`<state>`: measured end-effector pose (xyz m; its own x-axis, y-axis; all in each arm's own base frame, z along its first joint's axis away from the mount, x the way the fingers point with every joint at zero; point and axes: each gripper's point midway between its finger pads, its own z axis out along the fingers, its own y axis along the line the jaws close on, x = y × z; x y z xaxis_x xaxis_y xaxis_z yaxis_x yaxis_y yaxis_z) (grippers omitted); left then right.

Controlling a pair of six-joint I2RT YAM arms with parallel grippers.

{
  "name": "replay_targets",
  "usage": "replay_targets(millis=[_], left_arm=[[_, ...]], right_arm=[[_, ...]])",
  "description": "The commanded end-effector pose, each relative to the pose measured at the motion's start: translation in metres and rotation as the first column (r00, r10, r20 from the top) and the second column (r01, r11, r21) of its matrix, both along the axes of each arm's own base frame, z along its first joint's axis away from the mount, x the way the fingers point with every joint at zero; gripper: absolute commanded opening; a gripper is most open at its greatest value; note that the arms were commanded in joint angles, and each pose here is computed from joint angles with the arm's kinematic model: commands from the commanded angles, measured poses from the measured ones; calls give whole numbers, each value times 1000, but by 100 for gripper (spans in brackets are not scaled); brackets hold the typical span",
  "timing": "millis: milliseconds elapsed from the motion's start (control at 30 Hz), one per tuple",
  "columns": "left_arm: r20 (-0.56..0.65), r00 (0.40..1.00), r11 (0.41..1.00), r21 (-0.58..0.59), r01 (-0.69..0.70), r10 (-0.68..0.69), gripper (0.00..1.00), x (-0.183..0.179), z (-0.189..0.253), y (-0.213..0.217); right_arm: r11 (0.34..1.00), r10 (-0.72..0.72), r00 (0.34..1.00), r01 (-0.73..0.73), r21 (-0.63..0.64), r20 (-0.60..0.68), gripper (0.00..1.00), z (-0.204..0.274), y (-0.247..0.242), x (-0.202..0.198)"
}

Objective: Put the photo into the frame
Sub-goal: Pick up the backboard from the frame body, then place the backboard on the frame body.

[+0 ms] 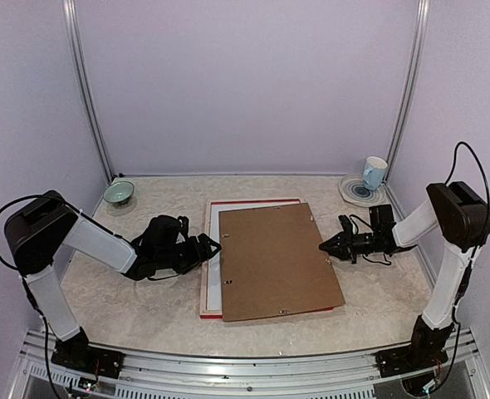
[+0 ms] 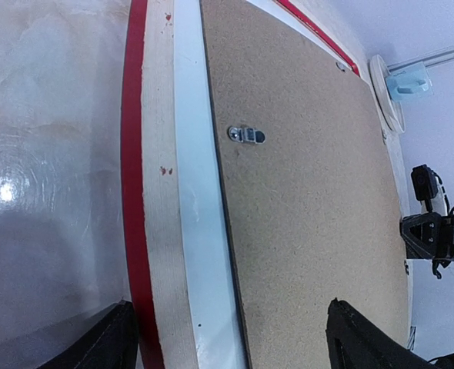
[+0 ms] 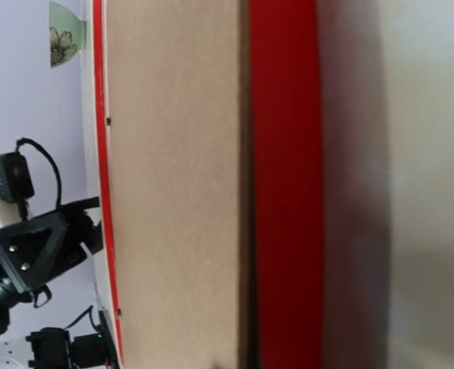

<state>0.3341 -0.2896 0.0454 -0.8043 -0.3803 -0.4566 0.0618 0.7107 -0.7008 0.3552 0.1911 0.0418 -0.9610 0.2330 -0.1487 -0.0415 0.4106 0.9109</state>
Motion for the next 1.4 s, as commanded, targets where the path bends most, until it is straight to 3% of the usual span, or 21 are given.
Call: replay_targets(millis=[0, 1367], left_arm=[[-13, 999, 1000, -6, 30, -30, 83, -3, -1, -8], [-28, 999, 1000, 2, 28, -28, 84, -8, -12, -2]], right_arm=[[999, -49, 999, 48, 11, 17, 1, 10, -4, 6], [996, -87, 995, 88, -9, 42, 0, 6, 29, 38]])
